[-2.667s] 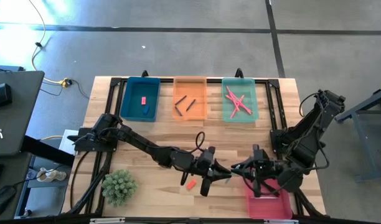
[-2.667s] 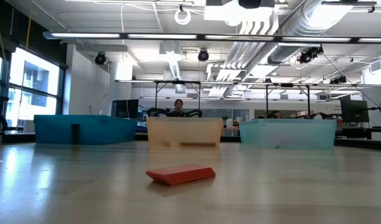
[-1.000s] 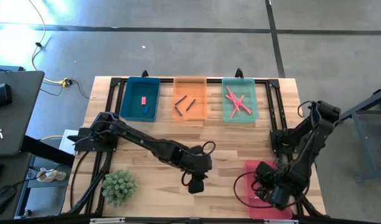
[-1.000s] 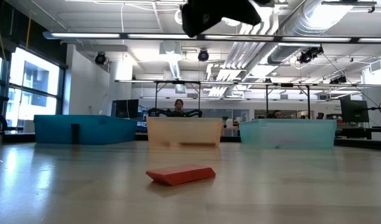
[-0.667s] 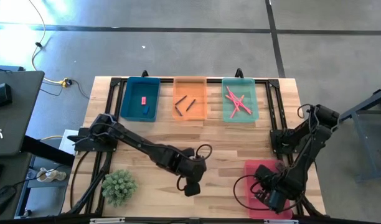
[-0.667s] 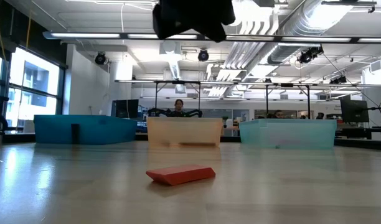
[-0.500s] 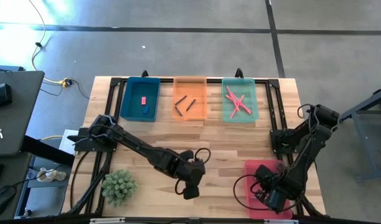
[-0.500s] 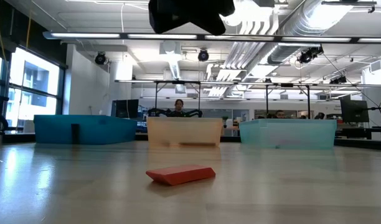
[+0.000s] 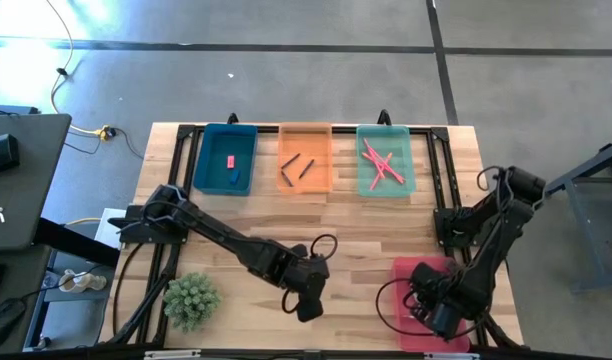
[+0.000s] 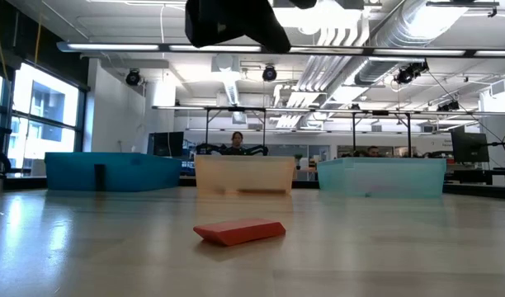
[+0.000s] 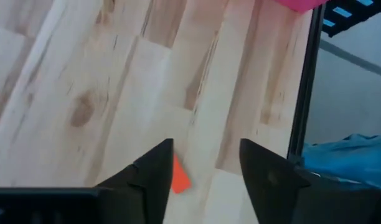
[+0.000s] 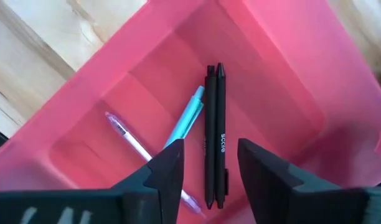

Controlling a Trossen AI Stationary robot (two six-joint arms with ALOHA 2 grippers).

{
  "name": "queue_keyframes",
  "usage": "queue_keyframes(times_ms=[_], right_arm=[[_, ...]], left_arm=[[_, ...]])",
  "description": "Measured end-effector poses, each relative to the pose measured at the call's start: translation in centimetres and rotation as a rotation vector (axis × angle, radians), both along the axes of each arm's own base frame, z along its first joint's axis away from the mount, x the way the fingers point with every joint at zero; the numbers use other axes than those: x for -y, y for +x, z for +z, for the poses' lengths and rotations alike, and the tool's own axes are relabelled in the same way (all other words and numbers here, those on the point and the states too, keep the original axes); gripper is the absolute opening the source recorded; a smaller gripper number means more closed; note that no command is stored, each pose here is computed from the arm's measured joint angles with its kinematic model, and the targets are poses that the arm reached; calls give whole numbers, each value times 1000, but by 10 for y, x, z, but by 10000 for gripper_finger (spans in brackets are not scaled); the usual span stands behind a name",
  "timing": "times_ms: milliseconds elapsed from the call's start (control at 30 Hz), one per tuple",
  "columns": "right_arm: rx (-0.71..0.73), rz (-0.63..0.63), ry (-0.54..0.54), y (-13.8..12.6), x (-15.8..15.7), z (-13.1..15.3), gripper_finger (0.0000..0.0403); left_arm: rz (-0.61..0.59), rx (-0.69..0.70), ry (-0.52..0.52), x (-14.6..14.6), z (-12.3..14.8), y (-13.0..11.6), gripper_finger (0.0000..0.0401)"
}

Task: Sort crayons/erasers/pens/pencils in bins
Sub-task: Put the orange eraser into the dark blue bin

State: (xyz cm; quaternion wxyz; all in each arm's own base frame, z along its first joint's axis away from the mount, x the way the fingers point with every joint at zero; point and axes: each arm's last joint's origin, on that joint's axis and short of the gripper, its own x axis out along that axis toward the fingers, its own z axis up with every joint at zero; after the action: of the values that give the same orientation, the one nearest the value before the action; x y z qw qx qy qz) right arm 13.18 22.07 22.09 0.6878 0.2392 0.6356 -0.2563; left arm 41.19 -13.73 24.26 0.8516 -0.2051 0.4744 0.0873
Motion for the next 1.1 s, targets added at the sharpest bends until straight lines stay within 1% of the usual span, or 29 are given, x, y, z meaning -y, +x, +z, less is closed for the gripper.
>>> queue_keyframes(times_ms=[100, 167, 267, 333, 467, 533, 667, 767, 1100], right_arm=[[26, -28, -16, -2, 5, 6, 144], [48, -50, -30, -4, 10, 11, 144], [75, -66, -33, -6, 16, 18, 145], [88, -67, -34, -8, 19, 21, 145], [119, -68, -61, -9, 24, 26, 145], [118, -70, -71, -9, 25, 26, 145], [116, -79, -74, -7, 27, 26, 145], [113, -82, -81, -7, 28, 26, 145], [108, -82, -89, -6, 30, 26, 145]], left_arm=[[42, -6, -31, 3, -1, -1, 194], [92, -20, -60, 5, -1, -3, 205], [175, -74, -114, 4, -6, -5, 208], [202, -114, -122, 4, -8, -8, 207], [209, -143, -118, 5, -18, -6, 205], [226, -140, -133, 8, -23, -3, 205], [245, -185, -121, 12, -40, -1, 205], [260, -184, -128, 15, -46, 1, 205], [269, -224, -90, 19, -76, 8, 204]])
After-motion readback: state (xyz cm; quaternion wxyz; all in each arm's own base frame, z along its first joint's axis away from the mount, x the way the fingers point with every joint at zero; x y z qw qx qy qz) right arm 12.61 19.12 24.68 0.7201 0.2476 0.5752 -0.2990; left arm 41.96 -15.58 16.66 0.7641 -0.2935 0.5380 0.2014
